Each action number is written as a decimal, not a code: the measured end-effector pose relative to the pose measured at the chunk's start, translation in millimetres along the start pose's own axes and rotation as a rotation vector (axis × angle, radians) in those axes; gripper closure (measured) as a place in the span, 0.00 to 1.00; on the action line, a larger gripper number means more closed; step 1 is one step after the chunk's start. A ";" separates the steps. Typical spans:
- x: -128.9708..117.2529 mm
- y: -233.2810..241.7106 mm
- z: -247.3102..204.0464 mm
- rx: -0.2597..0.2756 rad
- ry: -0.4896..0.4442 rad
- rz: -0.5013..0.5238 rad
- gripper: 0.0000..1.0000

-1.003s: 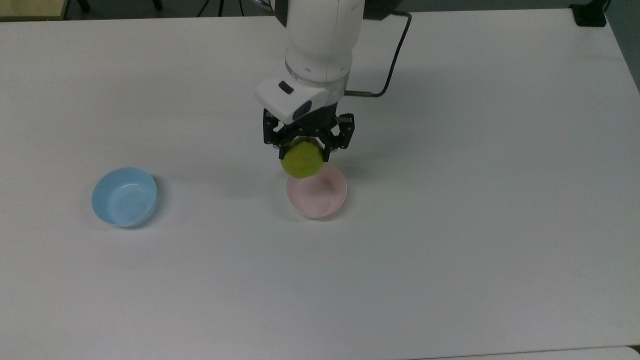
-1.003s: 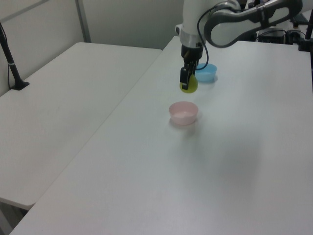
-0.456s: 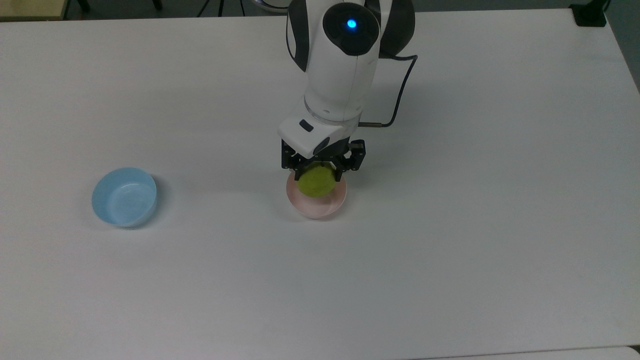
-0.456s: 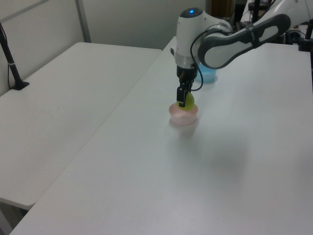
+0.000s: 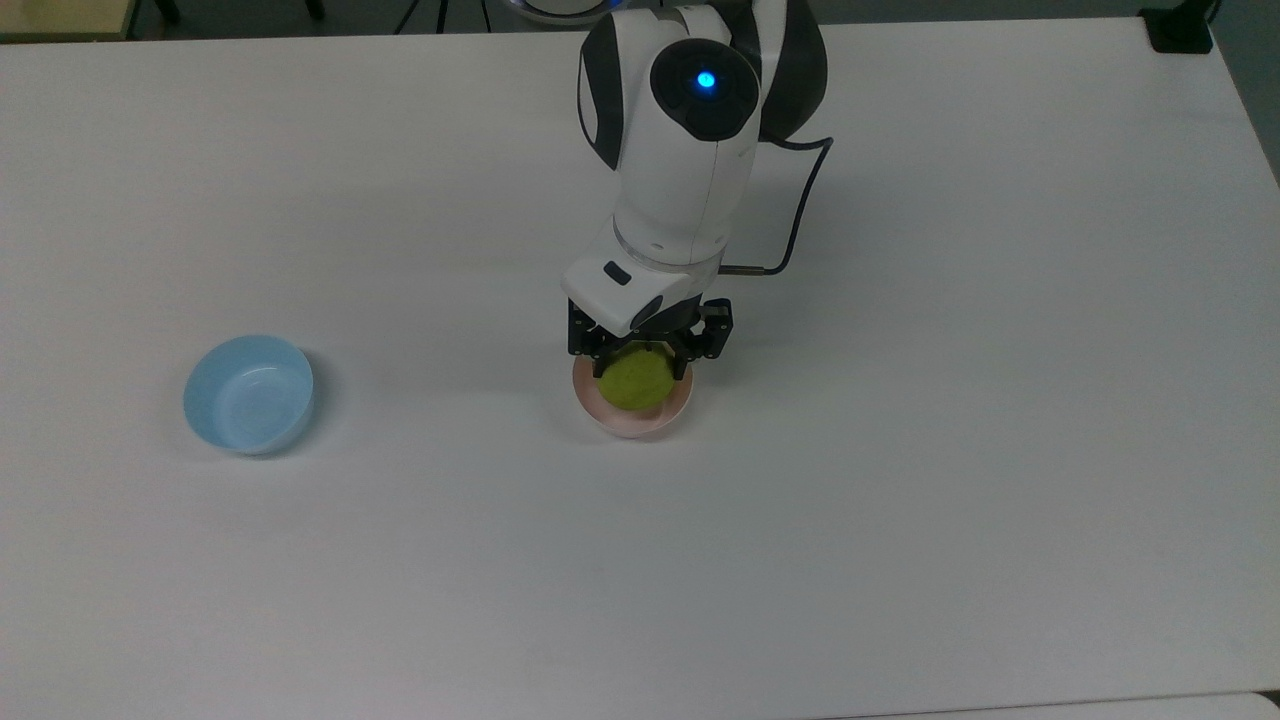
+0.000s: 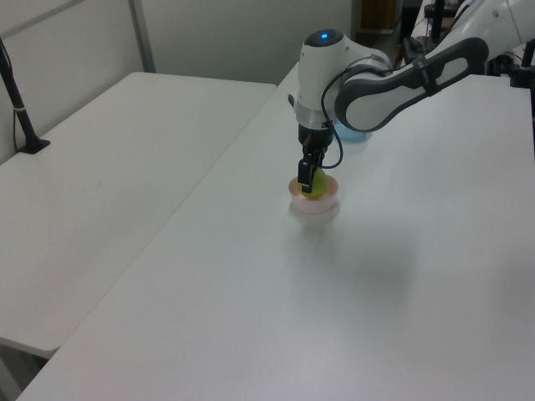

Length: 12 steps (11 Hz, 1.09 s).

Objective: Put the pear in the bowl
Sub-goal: 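Lower the held pear into the pink bowl, then open the gripper and raise it away from the bowl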

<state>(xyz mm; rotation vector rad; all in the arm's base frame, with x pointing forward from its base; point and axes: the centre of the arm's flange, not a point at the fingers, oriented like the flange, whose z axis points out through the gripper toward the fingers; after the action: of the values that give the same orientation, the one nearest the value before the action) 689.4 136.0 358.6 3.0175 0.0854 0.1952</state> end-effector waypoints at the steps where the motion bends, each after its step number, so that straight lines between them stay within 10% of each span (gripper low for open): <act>1: 0.0 0.5 1.4 -0.001 -0.002 0.001 0.22; 5: 0.7 6.8 7.5 -0.004 -0.010 0.011 0.02; 12: -5.9 63.0 -95.2 -0.009 -0.015 0.091 0.00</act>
<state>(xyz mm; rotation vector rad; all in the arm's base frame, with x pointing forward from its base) 674.1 83.8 459.2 3.0157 -0.0540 0.1814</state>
